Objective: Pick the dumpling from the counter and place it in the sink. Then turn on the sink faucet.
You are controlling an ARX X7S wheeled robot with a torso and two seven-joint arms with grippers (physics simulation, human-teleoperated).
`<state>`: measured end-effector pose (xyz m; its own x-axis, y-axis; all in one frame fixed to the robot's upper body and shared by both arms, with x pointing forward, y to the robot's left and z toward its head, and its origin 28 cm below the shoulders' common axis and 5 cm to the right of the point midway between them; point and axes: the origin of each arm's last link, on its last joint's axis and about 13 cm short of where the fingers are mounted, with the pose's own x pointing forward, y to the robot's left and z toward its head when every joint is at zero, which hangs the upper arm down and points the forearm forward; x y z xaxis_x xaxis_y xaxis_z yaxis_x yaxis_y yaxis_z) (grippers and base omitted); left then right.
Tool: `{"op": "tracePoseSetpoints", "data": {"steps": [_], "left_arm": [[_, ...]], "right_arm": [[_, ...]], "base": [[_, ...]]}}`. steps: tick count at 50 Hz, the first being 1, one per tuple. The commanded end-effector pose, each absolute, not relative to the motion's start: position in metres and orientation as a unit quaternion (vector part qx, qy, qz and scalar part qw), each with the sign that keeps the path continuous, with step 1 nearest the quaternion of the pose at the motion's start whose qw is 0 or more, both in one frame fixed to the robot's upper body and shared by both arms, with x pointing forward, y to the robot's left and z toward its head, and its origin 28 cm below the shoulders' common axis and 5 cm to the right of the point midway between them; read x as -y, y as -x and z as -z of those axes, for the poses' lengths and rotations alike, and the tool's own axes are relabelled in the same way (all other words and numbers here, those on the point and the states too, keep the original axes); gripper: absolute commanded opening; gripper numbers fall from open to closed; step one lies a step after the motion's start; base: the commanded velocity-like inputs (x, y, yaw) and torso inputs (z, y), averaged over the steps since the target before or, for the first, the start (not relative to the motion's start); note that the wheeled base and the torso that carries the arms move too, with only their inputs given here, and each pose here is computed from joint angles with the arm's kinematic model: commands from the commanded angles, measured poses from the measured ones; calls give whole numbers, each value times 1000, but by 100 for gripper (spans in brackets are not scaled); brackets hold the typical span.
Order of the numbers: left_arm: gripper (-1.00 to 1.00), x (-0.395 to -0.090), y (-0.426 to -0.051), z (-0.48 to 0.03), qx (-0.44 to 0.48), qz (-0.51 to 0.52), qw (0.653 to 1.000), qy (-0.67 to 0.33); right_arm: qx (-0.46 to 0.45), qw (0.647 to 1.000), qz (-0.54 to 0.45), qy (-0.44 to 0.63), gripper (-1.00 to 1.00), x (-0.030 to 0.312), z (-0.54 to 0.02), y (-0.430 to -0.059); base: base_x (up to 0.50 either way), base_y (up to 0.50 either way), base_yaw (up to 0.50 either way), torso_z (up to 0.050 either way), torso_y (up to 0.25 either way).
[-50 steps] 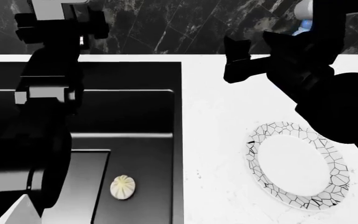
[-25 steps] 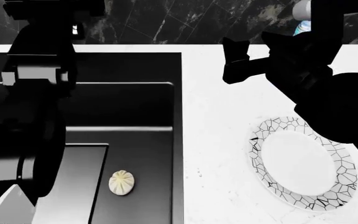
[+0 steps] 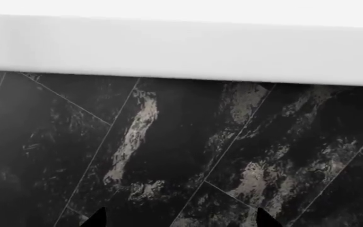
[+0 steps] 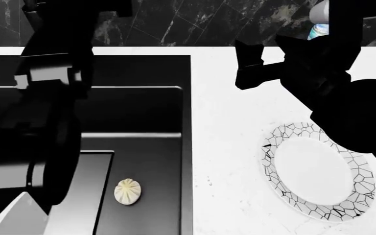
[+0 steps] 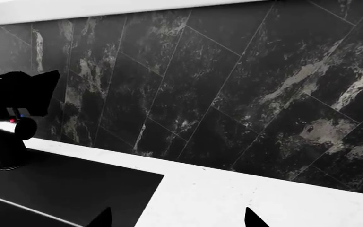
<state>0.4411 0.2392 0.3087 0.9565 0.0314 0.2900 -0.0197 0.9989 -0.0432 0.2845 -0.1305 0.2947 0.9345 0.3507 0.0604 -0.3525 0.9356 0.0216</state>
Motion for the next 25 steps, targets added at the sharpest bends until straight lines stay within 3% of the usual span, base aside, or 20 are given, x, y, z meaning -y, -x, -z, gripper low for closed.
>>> {"op": "tracePoseSetpoints", "data": {"steps": [1,25], "left_arm": [[100,-230,-442,-302,135,17,990,43],[100,-204,-427,-302,129,88,986,60]], "right_arm": [[29,983,-178,-18,100,131,-295,-284],[29,984,-177,-17,100,131,-295,-283]], "base": [[0,0,0,0,0],[0,0,0,0,0]]}}
